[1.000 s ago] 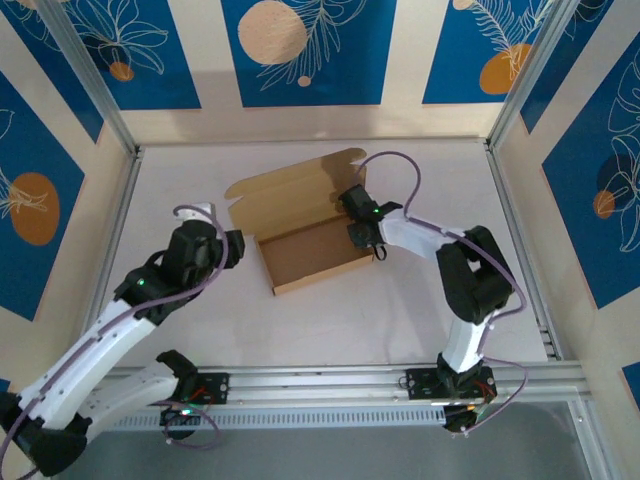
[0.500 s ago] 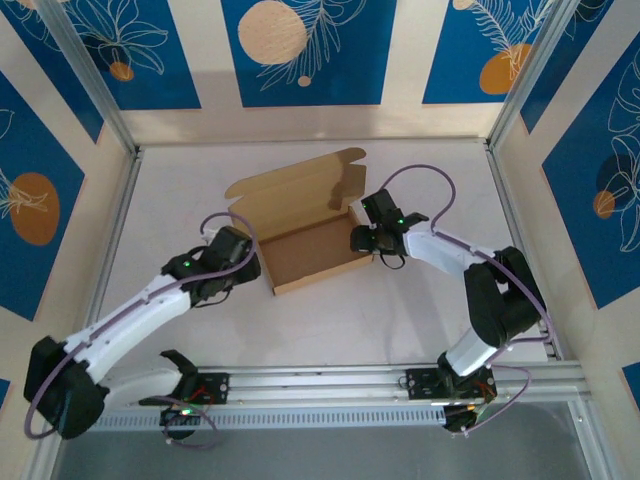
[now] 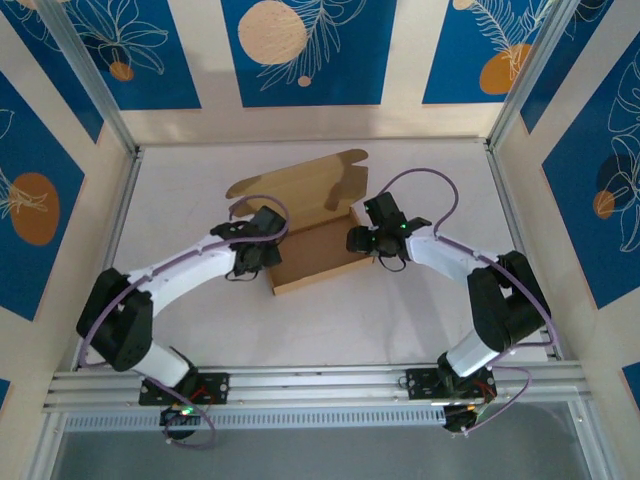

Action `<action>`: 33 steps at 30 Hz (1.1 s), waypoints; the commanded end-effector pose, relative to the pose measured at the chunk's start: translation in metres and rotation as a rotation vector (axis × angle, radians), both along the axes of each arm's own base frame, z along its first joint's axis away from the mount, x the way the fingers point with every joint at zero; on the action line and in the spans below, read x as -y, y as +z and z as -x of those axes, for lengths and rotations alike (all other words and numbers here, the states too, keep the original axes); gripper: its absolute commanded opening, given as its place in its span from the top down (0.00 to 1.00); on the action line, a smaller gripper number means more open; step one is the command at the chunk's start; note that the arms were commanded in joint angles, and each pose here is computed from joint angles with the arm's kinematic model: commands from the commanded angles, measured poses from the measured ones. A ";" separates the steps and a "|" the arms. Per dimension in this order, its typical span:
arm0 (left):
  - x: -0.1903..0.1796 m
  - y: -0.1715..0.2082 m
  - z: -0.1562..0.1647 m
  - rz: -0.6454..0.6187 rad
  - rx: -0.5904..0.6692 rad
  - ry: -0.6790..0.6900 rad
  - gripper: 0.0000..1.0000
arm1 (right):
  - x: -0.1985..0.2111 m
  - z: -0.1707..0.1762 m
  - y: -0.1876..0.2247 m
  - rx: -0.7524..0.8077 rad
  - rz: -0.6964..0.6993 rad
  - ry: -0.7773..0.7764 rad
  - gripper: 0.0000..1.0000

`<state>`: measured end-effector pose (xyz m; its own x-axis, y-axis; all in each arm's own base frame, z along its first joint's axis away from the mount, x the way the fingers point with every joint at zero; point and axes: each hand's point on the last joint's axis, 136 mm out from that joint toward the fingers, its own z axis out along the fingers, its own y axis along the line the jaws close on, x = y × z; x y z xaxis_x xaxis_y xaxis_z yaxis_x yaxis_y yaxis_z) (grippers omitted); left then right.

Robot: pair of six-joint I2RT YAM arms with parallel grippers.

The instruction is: Fold the paper box

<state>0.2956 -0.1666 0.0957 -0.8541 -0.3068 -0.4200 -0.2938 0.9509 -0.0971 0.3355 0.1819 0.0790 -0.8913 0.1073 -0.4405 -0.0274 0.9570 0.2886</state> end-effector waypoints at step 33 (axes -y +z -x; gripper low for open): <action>0.001 -0.036 -0.015 -0.510 -0.198 -0.276 0.68 | 0.029 0.010 0.034 0.061 -0.007 -0.086 0.36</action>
